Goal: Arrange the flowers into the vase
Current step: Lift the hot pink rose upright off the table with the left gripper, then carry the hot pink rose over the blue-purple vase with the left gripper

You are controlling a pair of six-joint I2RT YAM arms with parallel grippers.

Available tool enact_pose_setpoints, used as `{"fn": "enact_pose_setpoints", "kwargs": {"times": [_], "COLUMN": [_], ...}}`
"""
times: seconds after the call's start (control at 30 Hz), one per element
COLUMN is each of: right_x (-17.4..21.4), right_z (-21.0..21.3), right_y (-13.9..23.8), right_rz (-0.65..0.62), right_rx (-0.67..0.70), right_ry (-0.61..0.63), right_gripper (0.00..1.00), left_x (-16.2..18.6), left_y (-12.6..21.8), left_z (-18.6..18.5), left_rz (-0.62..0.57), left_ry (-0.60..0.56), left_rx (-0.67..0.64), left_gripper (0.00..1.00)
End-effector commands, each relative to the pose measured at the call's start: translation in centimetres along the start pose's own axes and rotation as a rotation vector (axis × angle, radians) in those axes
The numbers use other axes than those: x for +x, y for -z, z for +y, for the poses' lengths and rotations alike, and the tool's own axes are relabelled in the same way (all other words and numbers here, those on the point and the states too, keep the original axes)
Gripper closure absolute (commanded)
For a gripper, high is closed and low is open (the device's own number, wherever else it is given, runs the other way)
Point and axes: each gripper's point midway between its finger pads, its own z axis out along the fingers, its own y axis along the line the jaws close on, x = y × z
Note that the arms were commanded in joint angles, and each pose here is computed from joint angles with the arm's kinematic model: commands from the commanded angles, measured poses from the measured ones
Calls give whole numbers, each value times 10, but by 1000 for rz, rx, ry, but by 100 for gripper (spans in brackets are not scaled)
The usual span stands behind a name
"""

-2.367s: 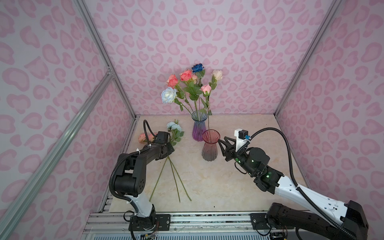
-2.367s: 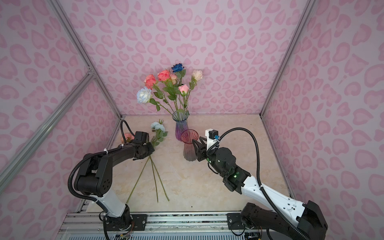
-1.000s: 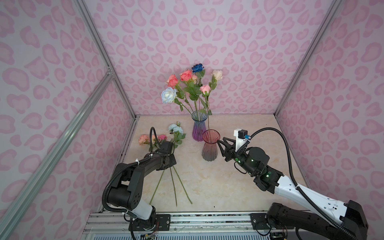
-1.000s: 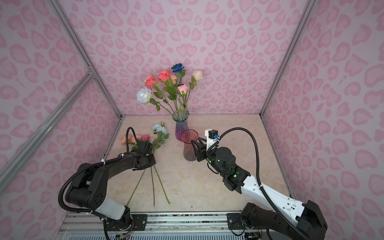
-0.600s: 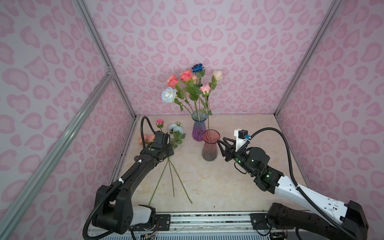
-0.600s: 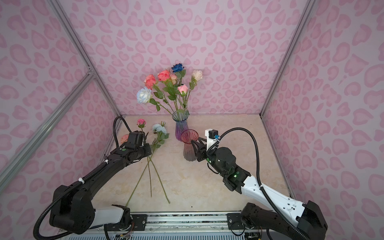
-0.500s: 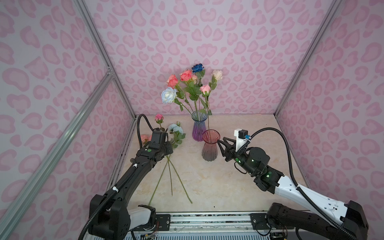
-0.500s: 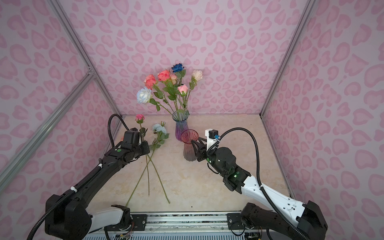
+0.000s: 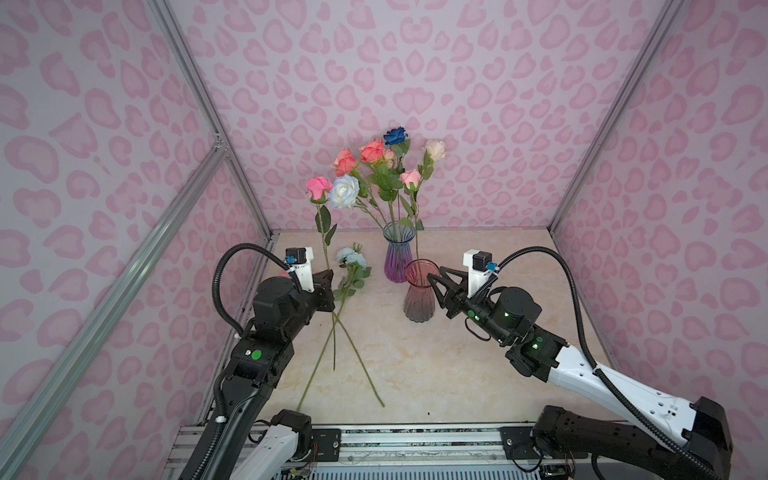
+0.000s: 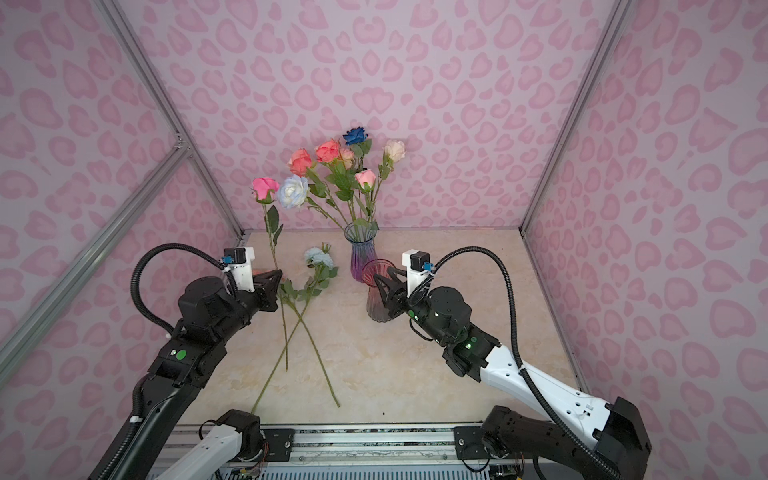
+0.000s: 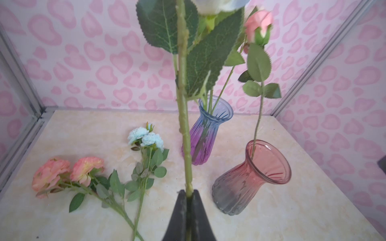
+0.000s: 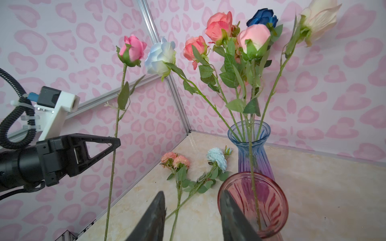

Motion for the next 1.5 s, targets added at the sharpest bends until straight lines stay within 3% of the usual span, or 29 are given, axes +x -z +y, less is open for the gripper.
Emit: {"fn": "enact_pose_setpoints", "kwargs": {"times": [0.0, 0.17, 0.43, 0.73, 0.93, 1.03, 1.17, 1.47], "right_x": [-8, -15, -39, -39, -27, -23, -21, -14], "right_z": [11, 19, 49, 16, -2, -23, -58, -111], "right_y": [-3, -4, -11, -3, 9, 20, 37, 65], "right_rz": [-8, -12, -19, -50, -75, -97, -132, -180], "right_rx": [-44, -67, -169, -7, 59, 155, 254, 387], "right_ry": [27, 17, 73, 113, 201, 225, 191, 94], "right_gripper": [56, 56, 54, 53, 52, 51, 51, 51], "left_x": [-21, -17, -51, -124, -143, -142, -137, -131], "left_y": [13, 38, 69, 78, 65, 48, 22, -23], "left_z": [-15, -4, -35, -78, -116, -139, -171, -217], "left_rz": [-106, -124, -247, -409, -480, -474, -476, -557], "left_ry": [-61, -49, -99, -128, -171, -203, -268, -281], "left_rx": [73, 7, 144, 315, 418, 455, 469, 468], "left_gripper": [97, 97, 97, 97, 97, 97, 97, 97]}}
